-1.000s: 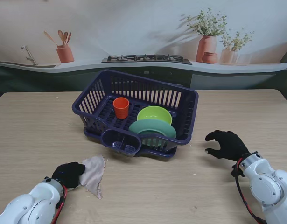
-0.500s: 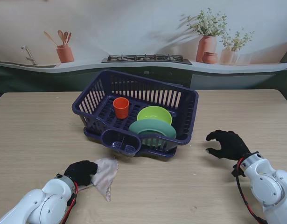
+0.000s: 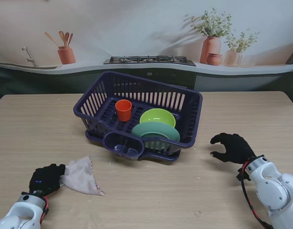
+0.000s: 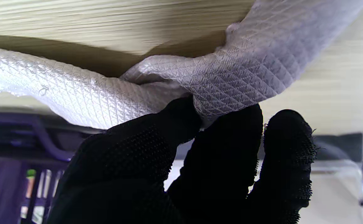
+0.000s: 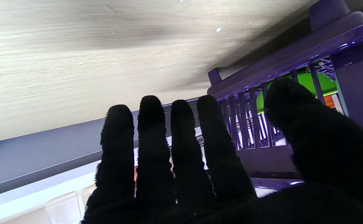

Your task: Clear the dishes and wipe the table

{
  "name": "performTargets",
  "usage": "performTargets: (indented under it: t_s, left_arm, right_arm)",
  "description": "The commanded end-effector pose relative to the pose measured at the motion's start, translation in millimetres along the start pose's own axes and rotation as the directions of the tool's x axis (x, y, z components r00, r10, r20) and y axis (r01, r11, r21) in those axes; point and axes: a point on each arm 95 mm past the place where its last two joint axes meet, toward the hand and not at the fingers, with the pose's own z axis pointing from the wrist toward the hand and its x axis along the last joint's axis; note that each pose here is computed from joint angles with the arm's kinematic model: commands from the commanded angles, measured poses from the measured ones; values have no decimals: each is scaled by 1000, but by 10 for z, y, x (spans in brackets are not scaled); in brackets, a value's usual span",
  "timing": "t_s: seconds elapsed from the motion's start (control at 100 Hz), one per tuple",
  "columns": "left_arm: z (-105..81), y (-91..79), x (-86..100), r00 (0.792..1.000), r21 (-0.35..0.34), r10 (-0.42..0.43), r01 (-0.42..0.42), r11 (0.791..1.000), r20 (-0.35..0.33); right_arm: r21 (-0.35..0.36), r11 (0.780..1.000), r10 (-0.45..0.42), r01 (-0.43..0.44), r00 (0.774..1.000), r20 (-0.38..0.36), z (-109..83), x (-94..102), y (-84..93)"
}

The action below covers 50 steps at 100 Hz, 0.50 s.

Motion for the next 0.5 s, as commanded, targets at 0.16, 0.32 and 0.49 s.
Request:
performTargets:
  t_s: [0.16, 0.32, 0.49]
  left_arm:
    - [-146, 171, -254, 997, 24, 23, -25, 999, 70]
    - [-164, 222, -263, 996, 26, 28, -30, 999, 81]
    - [-86, 212, -189, 998, 2, 18, -18, 1000, 67]
  right_arm:
    - [14, 1000, -6, 7, 1000, -8, 3, 7, -17]
    - [13, 1000, -7, 7, 1000, -9, 5, 7, -16]
    - [13, 1000, -6, 6, 1000, -9, 5, 8, -17]
